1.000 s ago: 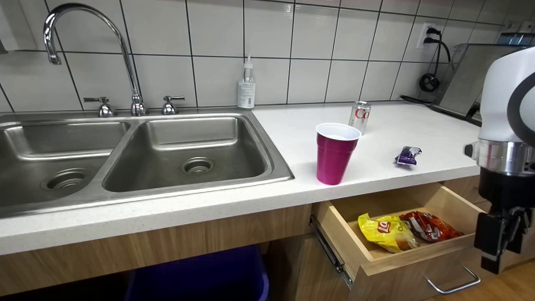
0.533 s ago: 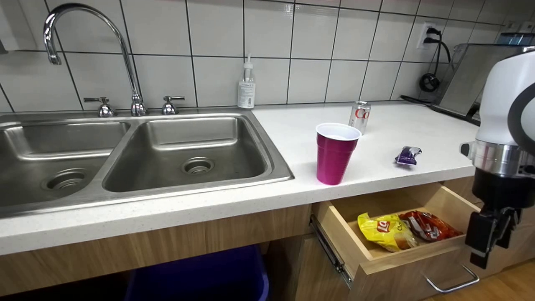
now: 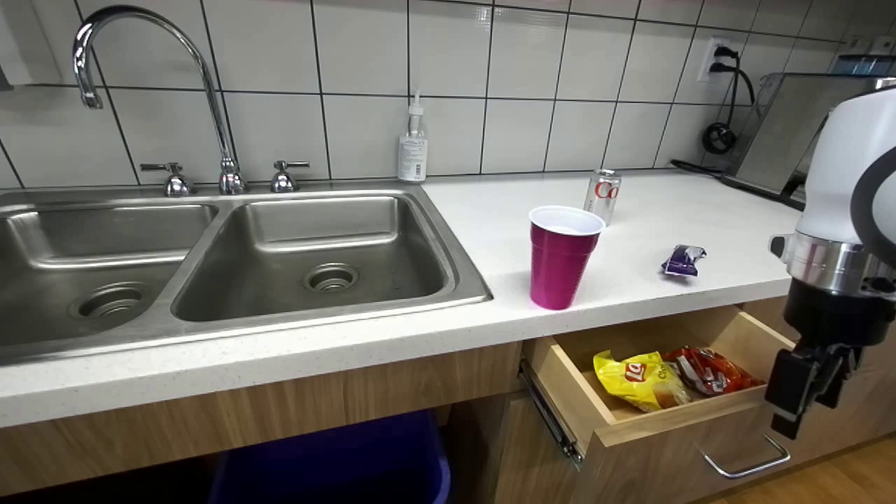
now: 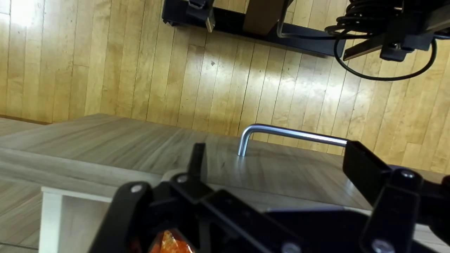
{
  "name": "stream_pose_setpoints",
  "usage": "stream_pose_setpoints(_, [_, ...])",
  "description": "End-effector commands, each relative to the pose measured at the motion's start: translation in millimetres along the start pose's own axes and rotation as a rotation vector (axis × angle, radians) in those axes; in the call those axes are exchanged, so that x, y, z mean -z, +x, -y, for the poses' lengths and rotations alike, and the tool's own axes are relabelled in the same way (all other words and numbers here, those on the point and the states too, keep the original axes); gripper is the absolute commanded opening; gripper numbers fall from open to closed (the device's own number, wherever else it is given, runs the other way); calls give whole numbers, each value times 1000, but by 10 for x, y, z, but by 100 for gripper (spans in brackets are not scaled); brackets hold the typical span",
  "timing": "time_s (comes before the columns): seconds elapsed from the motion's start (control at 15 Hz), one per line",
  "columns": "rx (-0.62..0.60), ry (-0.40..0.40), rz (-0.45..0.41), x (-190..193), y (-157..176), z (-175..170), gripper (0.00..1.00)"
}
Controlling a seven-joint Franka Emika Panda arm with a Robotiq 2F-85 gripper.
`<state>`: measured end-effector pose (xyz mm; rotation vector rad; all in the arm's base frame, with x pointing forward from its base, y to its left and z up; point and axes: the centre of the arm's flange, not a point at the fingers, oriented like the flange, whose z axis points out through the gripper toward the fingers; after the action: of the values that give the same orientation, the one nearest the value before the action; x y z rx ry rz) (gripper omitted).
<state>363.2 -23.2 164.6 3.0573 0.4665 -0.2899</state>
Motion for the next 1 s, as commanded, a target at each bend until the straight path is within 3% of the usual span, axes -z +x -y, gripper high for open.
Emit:
stream_pose_setpoints(0.0, [-43, -16, -51, -19, 111, -88, 100])
stream_pose_setpoints(0.93, [-161, -29, -134, 3, 471, -224, 100])
